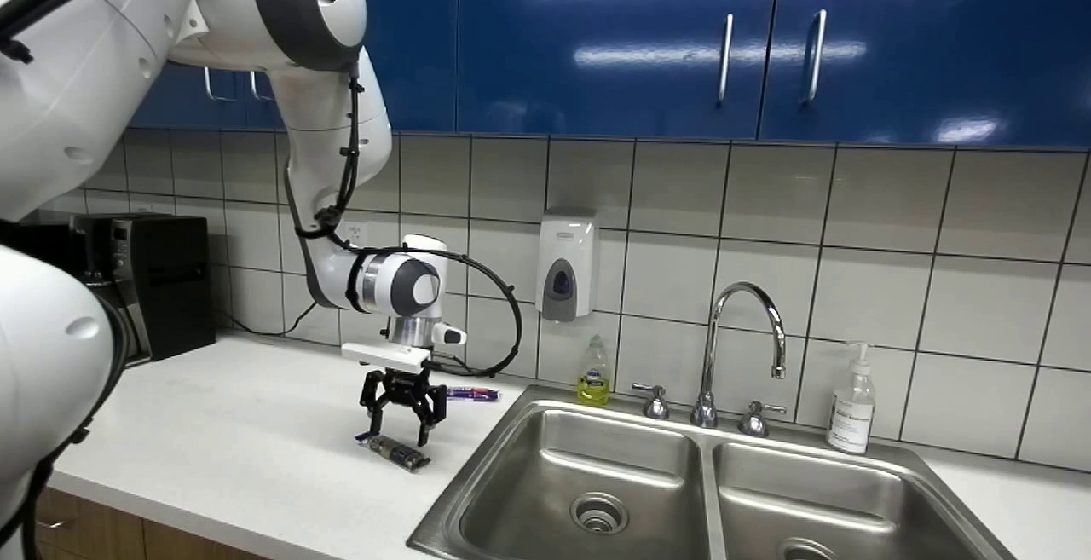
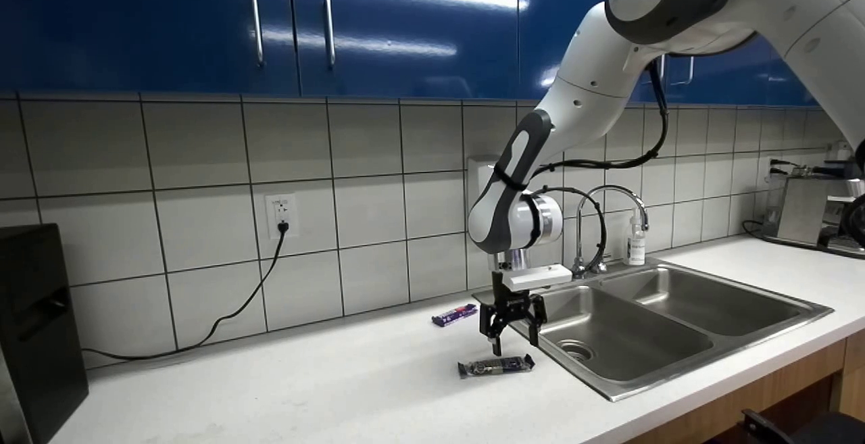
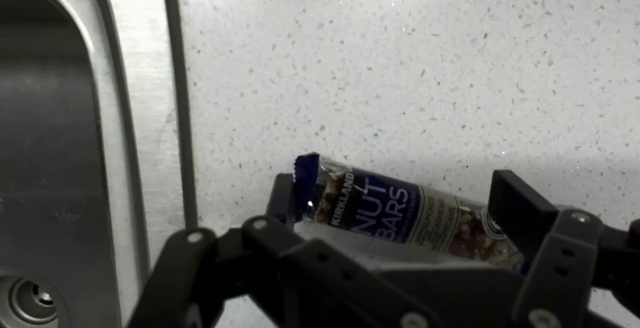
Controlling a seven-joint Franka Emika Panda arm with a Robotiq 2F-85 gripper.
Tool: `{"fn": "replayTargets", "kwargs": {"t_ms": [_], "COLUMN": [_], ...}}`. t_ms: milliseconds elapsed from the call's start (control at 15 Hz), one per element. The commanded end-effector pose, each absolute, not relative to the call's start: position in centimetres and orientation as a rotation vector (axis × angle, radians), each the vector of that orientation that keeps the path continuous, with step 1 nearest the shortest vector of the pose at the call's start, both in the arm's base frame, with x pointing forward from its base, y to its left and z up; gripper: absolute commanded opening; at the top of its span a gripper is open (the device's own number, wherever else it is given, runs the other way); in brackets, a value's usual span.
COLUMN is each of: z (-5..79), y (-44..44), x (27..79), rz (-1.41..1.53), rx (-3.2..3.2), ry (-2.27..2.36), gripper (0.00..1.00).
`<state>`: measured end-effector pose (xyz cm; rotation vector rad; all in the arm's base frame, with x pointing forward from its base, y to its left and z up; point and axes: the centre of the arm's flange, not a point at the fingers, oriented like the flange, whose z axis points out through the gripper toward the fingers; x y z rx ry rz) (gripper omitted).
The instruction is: Put the chocolate bar inside the sink
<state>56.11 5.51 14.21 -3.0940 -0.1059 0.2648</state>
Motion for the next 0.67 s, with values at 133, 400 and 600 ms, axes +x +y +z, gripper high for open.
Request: {"fn": "replayTargets", "kwargs": {"t_ms": [133, 400, 600], "z": [14.9, 14.8, 14.5], "y": [5.2, 5.8, 6.7], "x": [56.7, 57.1, 57.2], "rz": [0.351, 0.342, 0.348], "rx": [-3.115, -3.095, -3.044], "ry": [-0.384, -0.59, -0.79], "gripper": [1.0, 1.0, 1.0]}}
